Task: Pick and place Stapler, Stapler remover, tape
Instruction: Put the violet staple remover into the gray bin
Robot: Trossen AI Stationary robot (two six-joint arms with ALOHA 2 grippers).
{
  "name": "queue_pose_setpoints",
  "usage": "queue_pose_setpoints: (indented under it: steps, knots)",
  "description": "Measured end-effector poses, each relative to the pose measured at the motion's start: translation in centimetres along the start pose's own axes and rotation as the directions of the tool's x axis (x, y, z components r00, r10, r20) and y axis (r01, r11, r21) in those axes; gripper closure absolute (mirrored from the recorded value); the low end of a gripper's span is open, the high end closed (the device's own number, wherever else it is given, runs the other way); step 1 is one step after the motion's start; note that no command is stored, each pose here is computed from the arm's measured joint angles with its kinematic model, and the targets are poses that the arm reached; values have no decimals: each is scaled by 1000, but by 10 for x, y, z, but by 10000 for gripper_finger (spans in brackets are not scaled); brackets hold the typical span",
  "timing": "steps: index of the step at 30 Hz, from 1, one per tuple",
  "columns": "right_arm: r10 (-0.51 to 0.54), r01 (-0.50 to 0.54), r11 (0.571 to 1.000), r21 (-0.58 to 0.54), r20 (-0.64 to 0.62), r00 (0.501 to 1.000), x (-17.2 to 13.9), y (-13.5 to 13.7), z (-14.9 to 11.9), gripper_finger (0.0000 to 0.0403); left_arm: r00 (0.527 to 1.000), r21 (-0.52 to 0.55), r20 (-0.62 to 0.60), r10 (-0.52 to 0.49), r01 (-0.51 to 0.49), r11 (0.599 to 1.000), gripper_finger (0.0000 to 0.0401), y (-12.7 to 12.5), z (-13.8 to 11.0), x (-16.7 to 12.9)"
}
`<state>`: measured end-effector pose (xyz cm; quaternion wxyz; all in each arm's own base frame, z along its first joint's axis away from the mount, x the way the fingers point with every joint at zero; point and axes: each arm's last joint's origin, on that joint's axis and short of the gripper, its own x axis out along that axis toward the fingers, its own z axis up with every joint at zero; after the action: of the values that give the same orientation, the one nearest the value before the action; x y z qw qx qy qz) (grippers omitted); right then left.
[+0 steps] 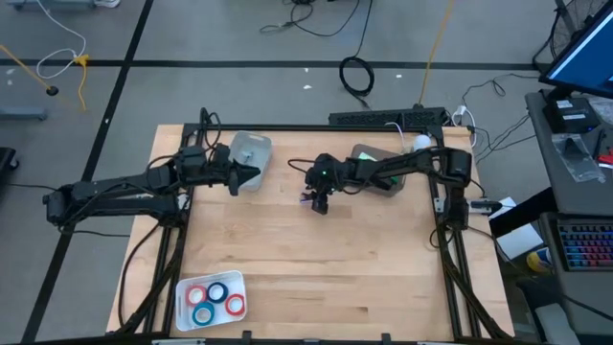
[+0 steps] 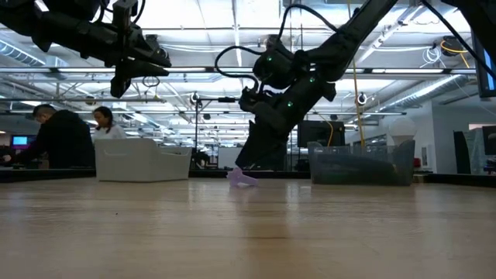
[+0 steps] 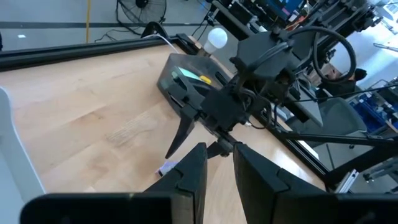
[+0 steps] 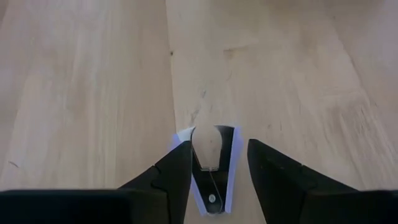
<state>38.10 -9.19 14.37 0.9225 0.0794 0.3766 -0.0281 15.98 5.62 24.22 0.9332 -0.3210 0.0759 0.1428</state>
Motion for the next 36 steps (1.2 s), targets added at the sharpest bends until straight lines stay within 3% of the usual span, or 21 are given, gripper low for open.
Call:
queue_pose_setpoints:
  steps: [24,36]
  knots:
    - [3,-4,997,80,19,1000,12,-14,-6,284,1000,-1,-1,0,0,1000,320,0,0,0]
    - [2,-4,995,97,19,1000,12,-14,-6,357,1000,-1,-8,4,-4,1000,320,0,-1,0]
